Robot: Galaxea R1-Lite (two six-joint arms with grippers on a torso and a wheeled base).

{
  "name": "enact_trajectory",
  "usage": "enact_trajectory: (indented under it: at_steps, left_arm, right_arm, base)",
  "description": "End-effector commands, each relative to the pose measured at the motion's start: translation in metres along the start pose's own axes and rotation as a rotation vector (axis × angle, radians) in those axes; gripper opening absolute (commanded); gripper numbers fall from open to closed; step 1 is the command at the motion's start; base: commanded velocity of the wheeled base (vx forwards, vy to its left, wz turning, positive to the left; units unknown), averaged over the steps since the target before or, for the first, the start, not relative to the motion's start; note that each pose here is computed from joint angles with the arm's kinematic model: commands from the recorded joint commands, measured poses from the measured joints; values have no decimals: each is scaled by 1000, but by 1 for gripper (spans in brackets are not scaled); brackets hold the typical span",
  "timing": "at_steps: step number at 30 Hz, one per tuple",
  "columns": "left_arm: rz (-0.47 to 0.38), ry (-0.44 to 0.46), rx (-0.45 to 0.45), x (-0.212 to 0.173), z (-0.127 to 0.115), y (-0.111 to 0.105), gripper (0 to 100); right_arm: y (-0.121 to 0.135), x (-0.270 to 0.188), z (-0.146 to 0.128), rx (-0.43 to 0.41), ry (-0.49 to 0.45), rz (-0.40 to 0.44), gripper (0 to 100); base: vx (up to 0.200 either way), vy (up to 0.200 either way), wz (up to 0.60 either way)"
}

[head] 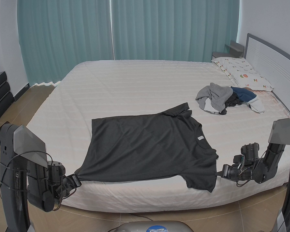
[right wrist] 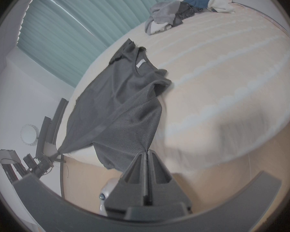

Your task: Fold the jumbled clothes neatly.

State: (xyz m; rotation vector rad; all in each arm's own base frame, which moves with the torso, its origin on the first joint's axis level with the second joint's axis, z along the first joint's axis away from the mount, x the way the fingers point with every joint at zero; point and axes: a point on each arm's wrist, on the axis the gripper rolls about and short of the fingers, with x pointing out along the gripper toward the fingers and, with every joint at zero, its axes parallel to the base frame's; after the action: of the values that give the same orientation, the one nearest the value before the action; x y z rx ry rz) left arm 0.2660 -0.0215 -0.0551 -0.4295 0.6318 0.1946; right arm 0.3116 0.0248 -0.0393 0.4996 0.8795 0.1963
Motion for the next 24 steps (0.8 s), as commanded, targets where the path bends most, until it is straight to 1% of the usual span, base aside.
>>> enact_trajectory:
  at_steps: [1,2,4,6,9,14,16,20,24]
  left_arm:
    - [-13,-42,-5,-7,10,-2,0]
    - [-8,-44,-5,-7,11,-1,0]
    - [1,-47,6,-7,12,1,0]
    - [20,-38,34,-10,12,6,0]
    - [39,-26,84,-18,12,11,0]
    - [42,-25,98,-20,12,12,0]
    - [53,-26,110,-21,13,15,0]
    - [67,-10,138,-24,11,19,0]
    - [77,18,166,-29,7,21,0]
  right_arm:
    - [5,-24,4,-25,20,-20,0]
    - [3,-26,-1,-48,69,-41,0]
    - [0,-28,-9,-77,126,-61,0]
    - [-1,-30,-13,-103,155,-68,0]
    - [1,-30,-20,-118,180,-70,0]
    - [7,-29,-31,-143,214,-79,0]
    - [12,-30,-39,-162,238,-96,0]
    - [14,-27,-45,-187,248,-156,0]
    - [14,-30,-50,-205,275,-175,0]
  base:
    - [0,0,0]
    - [0,0,0]
    - [0,0,0]
    - [0,0,0]
    - [0,0,0]
    - [0,0,0]
    - [0,0,0]
    - [0,0,0]
    - [0,0,0]
